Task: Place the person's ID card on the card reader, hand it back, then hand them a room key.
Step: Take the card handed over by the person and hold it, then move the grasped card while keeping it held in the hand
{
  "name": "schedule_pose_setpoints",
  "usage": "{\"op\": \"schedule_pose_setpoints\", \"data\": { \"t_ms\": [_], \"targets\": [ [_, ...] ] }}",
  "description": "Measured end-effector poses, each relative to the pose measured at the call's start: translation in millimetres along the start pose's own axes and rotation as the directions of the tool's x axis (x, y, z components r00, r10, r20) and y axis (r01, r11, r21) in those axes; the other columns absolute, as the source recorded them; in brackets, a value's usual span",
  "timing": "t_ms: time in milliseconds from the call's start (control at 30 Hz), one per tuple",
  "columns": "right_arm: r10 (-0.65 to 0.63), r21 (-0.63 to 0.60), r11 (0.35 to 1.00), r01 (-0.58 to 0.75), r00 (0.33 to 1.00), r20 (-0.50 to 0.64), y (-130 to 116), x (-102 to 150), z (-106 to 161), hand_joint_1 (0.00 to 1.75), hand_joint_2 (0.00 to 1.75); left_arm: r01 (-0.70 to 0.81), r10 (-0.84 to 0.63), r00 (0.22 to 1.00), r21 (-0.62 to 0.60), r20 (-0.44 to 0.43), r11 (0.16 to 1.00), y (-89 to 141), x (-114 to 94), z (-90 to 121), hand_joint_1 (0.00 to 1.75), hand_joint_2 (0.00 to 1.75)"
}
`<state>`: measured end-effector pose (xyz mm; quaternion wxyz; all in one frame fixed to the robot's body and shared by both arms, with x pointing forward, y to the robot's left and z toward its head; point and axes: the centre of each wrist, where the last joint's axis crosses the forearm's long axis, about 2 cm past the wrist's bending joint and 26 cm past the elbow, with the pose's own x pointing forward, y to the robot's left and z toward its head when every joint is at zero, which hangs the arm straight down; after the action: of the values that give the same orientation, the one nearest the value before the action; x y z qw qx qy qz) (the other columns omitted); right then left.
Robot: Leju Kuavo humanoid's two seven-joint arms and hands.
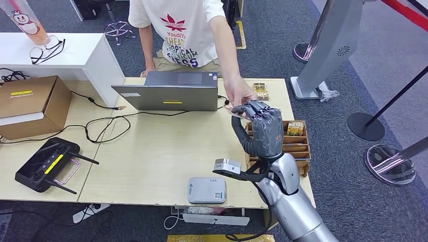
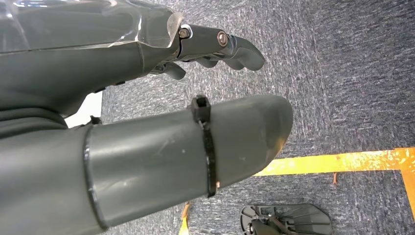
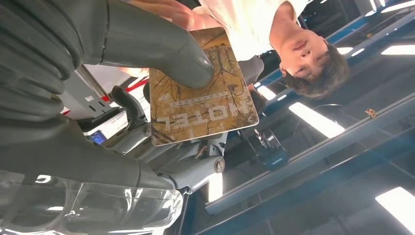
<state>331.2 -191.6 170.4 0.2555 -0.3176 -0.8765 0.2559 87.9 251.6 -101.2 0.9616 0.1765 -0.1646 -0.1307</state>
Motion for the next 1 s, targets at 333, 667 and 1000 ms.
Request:
{"op": "schedule_pose_setpoints", "data": {
  "t_ms": [333,667,1000],
  "targets": [
    [-0.118,-0.008,0.993,0.118,0.992,-0.045,1.7,-1.5,-3.1,1.62,1.75,0.0,0.0,1.0,-0.002,0.001,1.0,0.0,0.3,0.0,0.0,0.0],
    [-0.347,0.0,0.937,0.349,0.933,-0.097,-0.3,1.5,-8.7,1.64,1.75,0.001,-0.001,1.0,-0.005,0.002,1.0,0.0,0.4,-0.1,0.0,0.0],
    [-0.48,0.009,0.875,0.484,0.869,-0.12,-3.3,4.9,-13.6,1.64,1.75,0.002,-0.002,1.0,-0.01,0.004,1.0,0.0,0.5,-0.1,0.0,0.0]
  ]
}}
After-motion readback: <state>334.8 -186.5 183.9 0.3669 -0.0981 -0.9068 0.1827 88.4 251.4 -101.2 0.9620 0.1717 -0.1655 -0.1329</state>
